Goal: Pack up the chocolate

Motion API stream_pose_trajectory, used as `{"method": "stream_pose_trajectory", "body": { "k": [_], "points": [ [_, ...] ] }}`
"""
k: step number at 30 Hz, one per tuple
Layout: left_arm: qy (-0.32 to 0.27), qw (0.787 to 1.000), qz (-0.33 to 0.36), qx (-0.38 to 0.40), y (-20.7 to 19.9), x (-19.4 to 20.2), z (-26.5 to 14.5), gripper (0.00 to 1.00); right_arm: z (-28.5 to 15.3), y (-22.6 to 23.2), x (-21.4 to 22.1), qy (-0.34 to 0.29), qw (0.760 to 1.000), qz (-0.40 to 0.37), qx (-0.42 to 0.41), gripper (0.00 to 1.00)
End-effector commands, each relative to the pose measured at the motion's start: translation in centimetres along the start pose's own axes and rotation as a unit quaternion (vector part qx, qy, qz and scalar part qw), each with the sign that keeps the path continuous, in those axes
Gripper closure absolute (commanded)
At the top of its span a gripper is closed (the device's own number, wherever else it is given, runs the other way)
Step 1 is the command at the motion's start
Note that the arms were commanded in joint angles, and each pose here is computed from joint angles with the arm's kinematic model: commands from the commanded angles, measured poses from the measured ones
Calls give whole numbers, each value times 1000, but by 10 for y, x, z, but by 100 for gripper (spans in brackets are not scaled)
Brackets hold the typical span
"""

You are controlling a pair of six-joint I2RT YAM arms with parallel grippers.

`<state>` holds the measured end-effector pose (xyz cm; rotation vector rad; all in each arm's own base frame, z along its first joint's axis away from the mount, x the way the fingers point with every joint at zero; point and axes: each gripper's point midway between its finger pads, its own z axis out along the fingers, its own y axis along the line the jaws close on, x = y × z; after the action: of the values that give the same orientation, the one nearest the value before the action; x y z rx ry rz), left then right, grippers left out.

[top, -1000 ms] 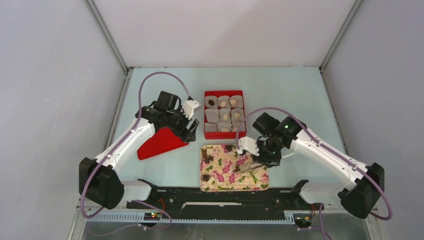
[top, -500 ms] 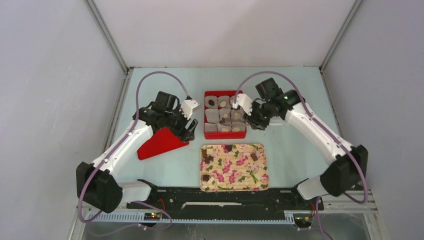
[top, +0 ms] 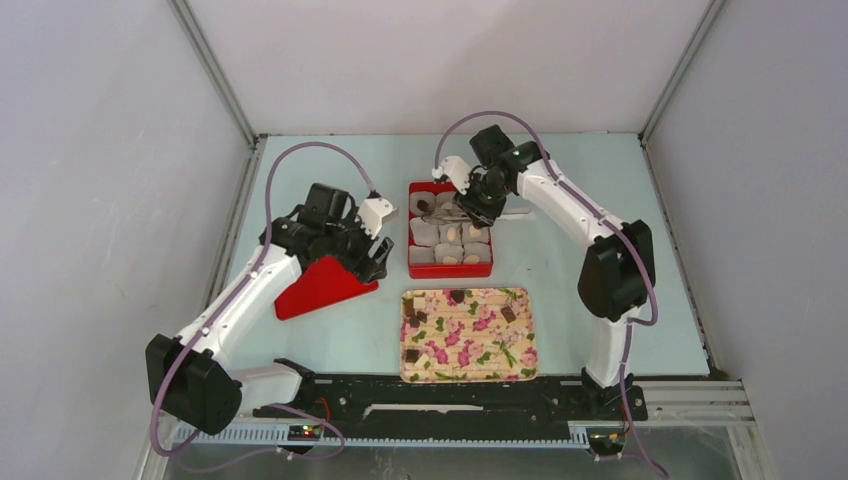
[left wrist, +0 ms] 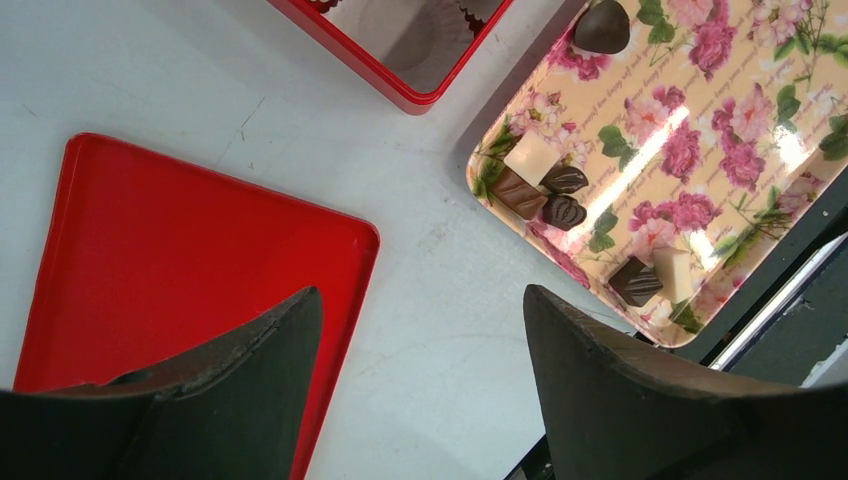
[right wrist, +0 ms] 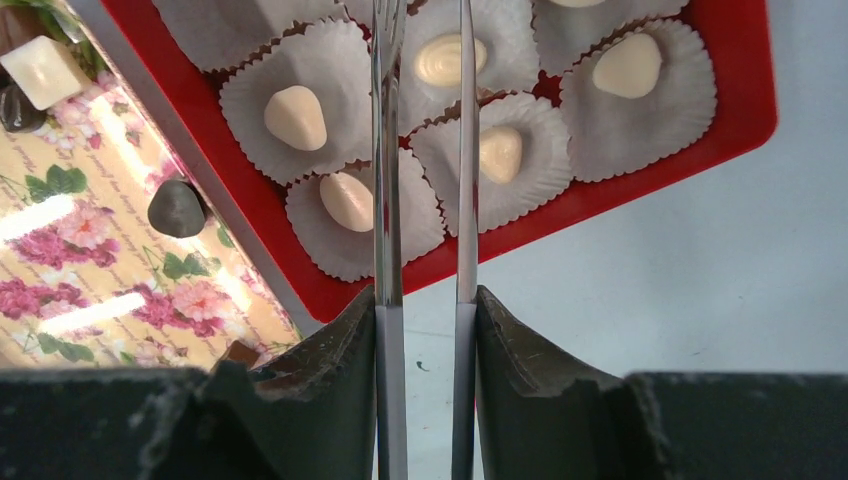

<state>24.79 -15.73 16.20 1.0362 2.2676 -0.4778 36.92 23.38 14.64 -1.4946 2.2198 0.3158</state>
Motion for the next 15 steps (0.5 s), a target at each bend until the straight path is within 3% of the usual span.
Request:
{"method": "stream_pose_trajectory", "body": {
  "k": [1,9,15],
  "points": [
    [-7,1000,19,-9,1,2,-2,21,-1,-1,-10,2,1000,-1,5,72],
    [-2,1000,19,-9,2,3,1,21,19,10,-3,27,999,-13,-18,69],
    [-1,1000,18,-9,2,5,1,21,28,11,0,43,999,-16,-11,61]
  ]
}}
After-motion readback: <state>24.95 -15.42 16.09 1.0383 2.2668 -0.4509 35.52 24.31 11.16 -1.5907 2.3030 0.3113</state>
